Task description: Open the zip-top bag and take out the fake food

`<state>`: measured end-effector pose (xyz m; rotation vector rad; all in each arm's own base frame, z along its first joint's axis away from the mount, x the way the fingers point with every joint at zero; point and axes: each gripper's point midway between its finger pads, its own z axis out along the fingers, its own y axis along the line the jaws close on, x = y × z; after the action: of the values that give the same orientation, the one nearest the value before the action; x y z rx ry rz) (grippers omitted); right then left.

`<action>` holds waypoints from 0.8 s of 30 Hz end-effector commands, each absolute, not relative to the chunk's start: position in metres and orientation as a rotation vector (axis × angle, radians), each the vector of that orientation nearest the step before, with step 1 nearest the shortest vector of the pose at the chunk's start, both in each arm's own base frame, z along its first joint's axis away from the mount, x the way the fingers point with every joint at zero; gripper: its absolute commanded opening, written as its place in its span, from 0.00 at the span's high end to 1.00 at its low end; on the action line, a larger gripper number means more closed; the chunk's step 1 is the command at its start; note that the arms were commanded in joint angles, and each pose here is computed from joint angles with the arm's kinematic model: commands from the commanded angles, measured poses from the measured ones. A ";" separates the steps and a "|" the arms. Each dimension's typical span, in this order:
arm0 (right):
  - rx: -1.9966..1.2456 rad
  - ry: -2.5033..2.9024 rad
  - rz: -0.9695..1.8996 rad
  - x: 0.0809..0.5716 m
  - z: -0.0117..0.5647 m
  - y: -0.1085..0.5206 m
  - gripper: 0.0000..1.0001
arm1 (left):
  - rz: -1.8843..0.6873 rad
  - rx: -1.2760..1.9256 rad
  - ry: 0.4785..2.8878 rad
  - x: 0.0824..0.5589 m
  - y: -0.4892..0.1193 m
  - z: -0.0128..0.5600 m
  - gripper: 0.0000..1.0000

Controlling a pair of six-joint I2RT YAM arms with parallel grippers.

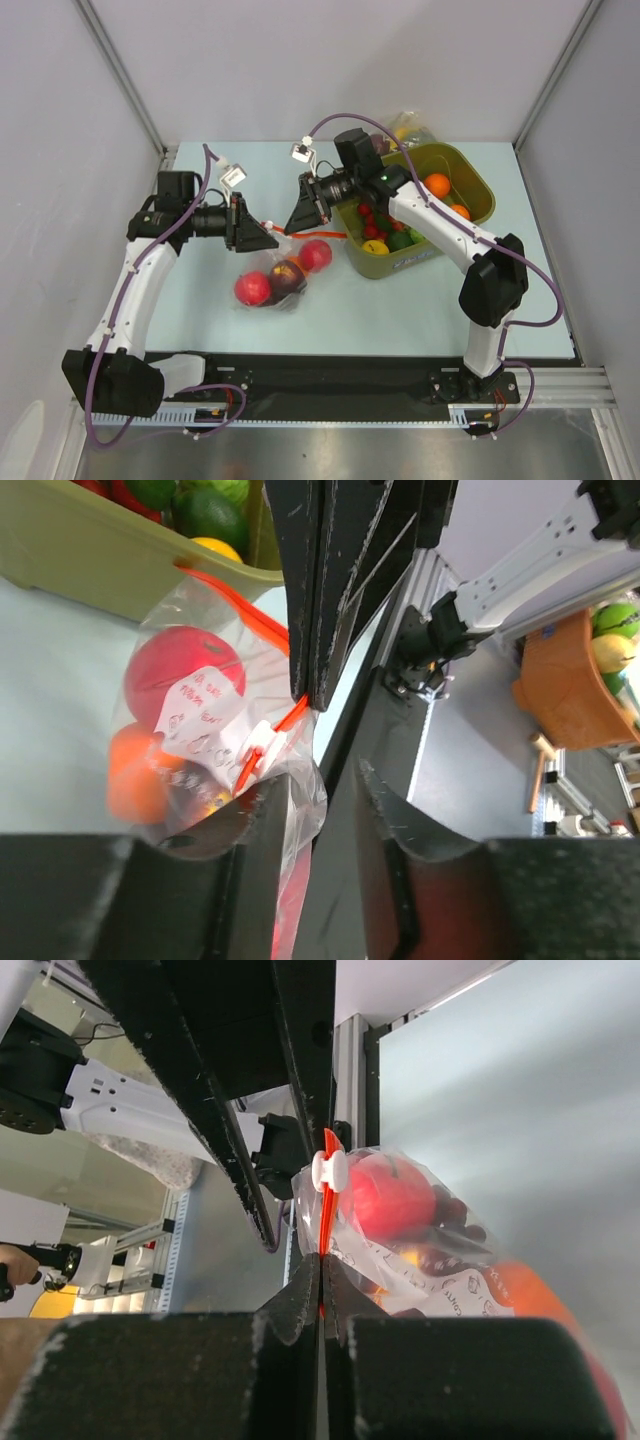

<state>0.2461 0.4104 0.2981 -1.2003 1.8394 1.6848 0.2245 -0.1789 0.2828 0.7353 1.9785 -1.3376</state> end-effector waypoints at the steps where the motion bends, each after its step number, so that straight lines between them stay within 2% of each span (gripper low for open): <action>1: -1.210 1.791 1.652 0.245 0.312 0.411 1.00 | -1.300 0.769 1.943 0.224 -0.179 0.283 0.59; 3: -1.207 1.784 1.649 0.246 0.314 0.412 1.00 | -1.308 0.751 1.972 0.222 -0.178 0.273 0.53; 9: -1.201 1.788 1.652 0.247 0.314 0.413 1.00 | -1.308 0.720 1.988 0.221 -0.178 0.261 0.50; 15: -1.203 1.796 1.651 0.247 0.311 0.413 1.00 | -1.314 0.728 1.907 0.229 -0.181 0.279 0.48; 22: -1.200 1.799 1.642 0.248 0.311 0.412 1.00 | -1.354 0.717 1.878 0.233 -0.185 0.286 0.48; 24: -1.196 1.800 1.637 0.250 0.311 0.411 1.00 | -1.357 0.715 1.882 0.233 -0.185 0.285 0.51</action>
<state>0.2505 0.4112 0.2955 -1.1805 1.8565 1.6549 0.2360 -0.1814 0.2721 0.6720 1.9518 -1.3374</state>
